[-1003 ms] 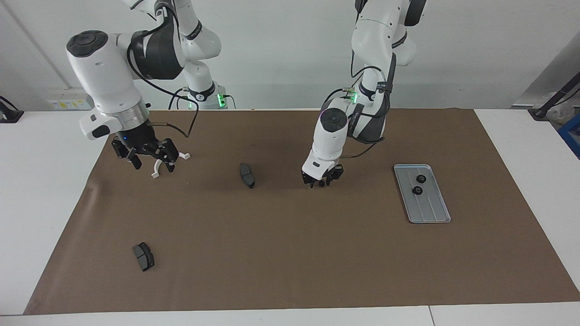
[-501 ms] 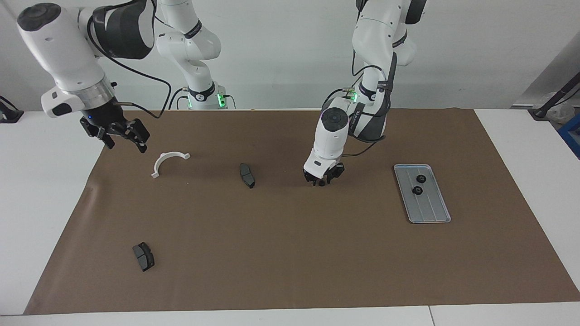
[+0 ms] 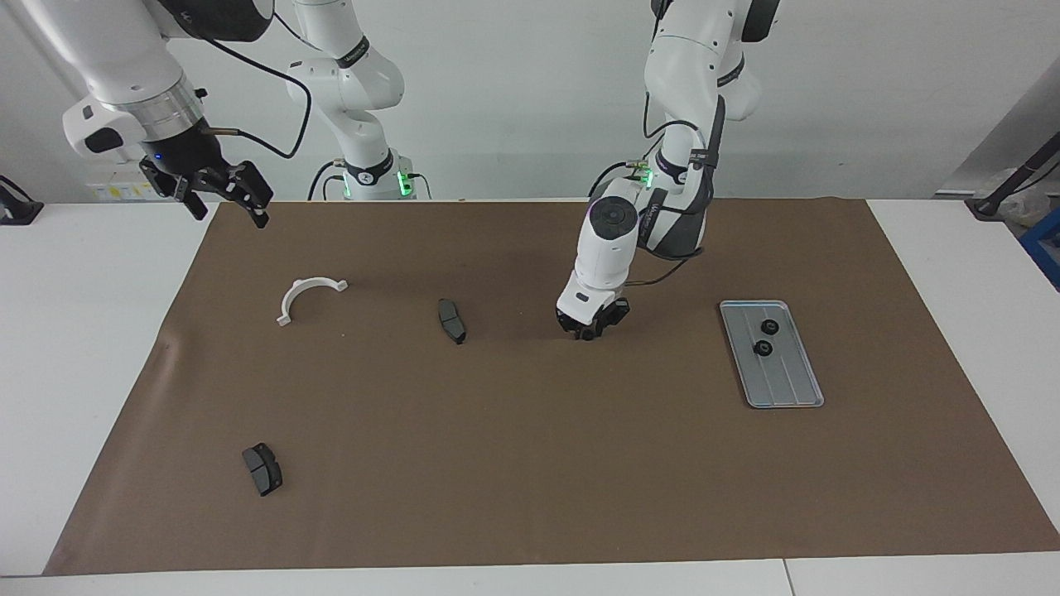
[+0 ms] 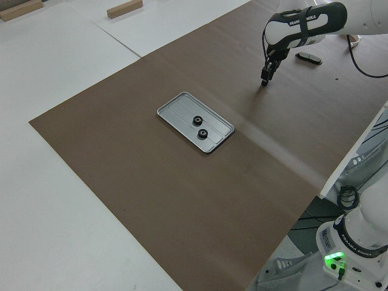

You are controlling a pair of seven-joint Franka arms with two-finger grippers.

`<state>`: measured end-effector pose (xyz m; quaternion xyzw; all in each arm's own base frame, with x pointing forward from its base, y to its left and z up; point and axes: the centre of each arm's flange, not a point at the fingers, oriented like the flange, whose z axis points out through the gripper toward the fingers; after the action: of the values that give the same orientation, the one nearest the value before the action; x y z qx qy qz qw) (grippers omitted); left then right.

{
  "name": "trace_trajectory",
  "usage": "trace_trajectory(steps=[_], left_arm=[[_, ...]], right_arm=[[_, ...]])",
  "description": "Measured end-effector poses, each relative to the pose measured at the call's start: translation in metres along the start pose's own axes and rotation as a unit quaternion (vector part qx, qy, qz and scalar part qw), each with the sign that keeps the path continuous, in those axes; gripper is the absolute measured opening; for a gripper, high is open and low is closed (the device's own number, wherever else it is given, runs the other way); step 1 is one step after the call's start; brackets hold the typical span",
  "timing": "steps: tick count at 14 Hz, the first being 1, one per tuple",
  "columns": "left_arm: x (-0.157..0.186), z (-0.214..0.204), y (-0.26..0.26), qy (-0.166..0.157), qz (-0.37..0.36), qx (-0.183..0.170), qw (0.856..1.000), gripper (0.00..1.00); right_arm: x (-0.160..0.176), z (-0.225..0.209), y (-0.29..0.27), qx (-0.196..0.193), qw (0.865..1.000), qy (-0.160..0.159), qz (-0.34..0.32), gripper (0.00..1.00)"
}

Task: Pick bearing gear from pile to tray
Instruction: 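Carry the third bearing with the left gripper to the tray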

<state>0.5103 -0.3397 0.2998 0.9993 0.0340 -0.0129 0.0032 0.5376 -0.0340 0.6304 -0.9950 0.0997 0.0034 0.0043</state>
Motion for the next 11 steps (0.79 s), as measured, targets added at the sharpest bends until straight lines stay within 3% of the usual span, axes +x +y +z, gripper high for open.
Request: trace_trajectory(steps=[5,11], left_arm=[[0.000,-0.001,0.000,0.002,0.000,-0.001,1.000,0.32],[0.000,-0.002,0.000,0.007,0.000,-0.005,1.000,0.24]], right_arm=[[0.000,-0.003,-0.010,-0.018,1.000,0.018,-0.017,1.00],[-0.005,0.002,-0.034,-0.019,0.999,0.019,-0.031,1.00]])
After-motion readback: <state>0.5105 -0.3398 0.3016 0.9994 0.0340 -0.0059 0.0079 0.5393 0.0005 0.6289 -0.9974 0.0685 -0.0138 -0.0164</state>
